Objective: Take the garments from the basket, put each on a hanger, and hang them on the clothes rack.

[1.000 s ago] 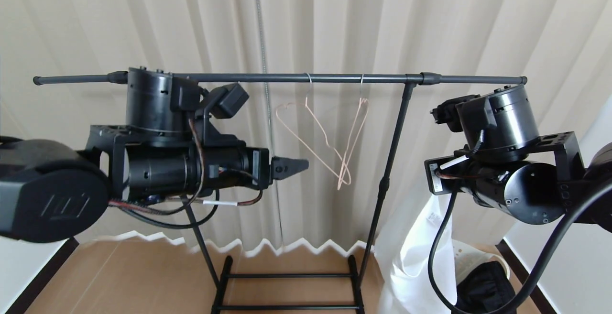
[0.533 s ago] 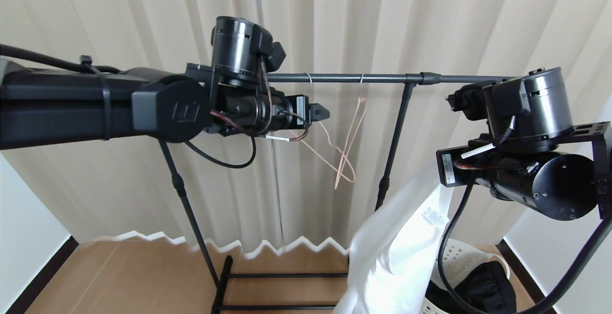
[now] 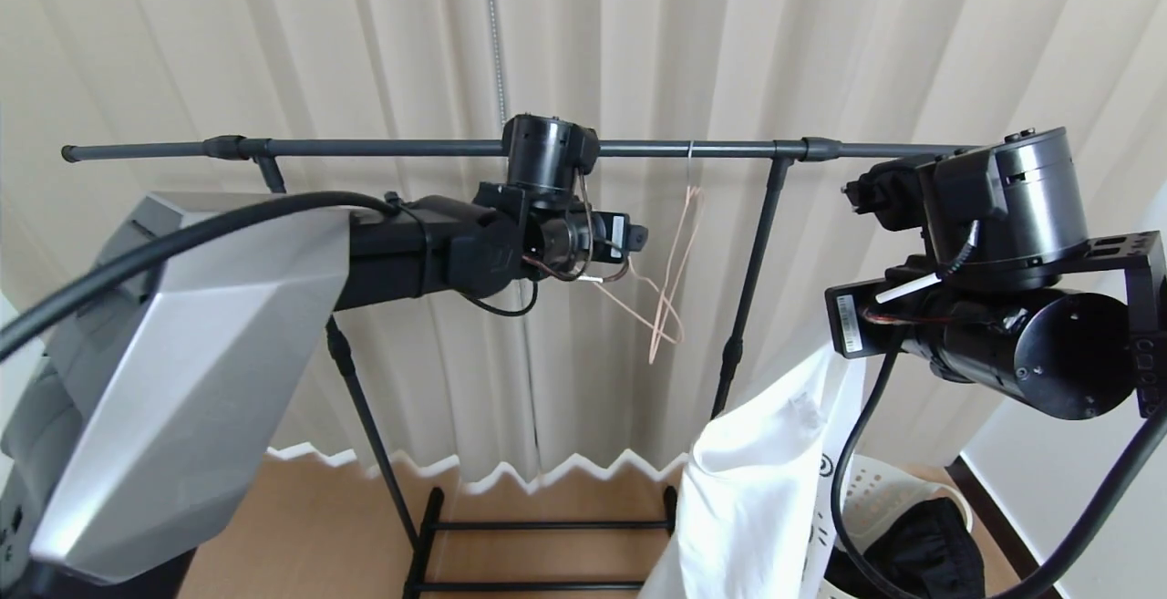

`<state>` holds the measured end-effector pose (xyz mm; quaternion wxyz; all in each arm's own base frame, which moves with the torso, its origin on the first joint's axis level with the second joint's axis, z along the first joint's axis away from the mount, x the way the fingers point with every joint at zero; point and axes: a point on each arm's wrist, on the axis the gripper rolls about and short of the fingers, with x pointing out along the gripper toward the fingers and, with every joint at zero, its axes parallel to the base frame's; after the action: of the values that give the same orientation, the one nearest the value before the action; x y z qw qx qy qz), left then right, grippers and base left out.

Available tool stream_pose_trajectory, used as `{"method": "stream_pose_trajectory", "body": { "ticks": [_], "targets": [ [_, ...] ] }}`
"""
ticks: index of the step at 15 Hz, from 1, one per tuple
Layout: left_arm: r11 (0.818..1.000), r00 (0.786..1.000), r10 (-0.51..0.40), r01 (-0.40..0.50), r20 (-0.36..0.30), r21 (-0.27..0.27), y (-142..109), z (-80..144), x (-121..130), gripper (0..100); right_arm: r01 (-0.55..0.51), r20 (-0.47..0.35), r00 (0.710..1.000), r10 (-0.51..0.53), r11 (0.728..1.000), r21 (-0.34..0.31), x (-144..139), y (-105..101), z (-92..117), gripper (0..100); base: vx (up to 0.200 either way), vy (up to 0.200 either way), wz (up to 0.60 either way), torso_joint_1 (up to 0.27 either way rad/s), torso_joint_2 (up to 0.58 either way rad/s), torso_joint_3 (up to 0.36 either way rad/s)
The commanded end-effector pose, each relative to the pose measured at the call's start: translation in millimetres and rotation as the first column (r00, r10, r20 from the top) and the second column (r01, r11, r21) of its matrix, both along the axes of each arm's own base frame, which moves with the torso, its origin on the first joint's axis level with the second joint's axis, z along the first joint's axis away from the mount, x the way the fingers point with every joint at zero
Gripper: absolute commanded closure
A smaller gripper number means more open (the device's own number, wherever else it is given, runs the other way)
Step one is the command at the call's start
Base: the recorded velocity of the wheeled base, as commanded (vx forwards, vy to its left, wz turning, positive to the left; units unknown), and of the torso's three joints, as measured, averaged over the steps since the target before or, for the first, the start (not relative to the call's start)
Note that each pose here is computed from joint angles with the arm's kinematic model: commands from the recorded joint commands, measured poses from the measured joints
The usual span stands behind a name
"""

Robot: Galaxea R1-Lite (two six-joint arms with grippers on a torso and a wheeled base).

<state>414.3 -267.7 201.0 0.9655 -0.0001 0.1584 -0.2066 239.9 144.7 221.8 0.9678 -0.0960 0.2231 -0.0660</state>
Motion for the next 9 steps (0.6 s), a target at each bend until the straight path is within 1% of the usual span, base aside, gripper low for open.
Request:
{"method": "stream_pose_trajectory", "body": {
  "ticks": [1, 2, 4, 6, 9],
  "targets": [
    [0.999, 0.999, 0.034, -0.034, 0.005, -0.027, -11.3, -34.3, 15.8, 0, -0.001, -0.017, 1.000, 0.001, 1.000, -0.011, 1.9, 1.7, -5.8, 100, 0.000, 0.000, 0.00, 0.000, 0.00, 0.000],
    [0.998, 0.999, 0.038, -0.037, 0.024, -0.041, -11.3, -33.3, 17.3, 0, -0.001, -0.014, 1.000, 0.001, 1.000, -0.008, 1.9, 1.6, -4.5, 100, 0.000, 0.000, 0.00, 0.000, 0.00, 0.000],
    [0.998, 0.999, 0.034, -0.032, 0.038, -0.046, -11.8, -29.9, 16.4, 0, 0.002, -0.014, 1.000, -0.002, 1.000, -0.008, 3.1, 1.4, -4.6, 100, 0.000, 0.000, 0.00, 0.000, 0.00, 0.000],
    [0.998, 0.998, 0.034, -0.030, 0.057, -0.063, -13.6, -28.1, 16.3, 0, 0.004, -0.010, 1.000, -0.004, 1.000, -0.006, 2.8, 0.7, -3.3, 100, 0.000, 0.000, 0.00, 0.000, 0.00, 0.000],
    [0.998, 0.998, 0.027, -0.024, 0.057, -0.059, -16.7, -30.1, 15.3, 0, 0.021, -0.007, 1.000, -0.021, 1.000, -0.002, 5.6, -4.1, -2.0, 100, 0.000, 0.000, 0.00, 0.000, 0.00, 0.000]
  ]
}}
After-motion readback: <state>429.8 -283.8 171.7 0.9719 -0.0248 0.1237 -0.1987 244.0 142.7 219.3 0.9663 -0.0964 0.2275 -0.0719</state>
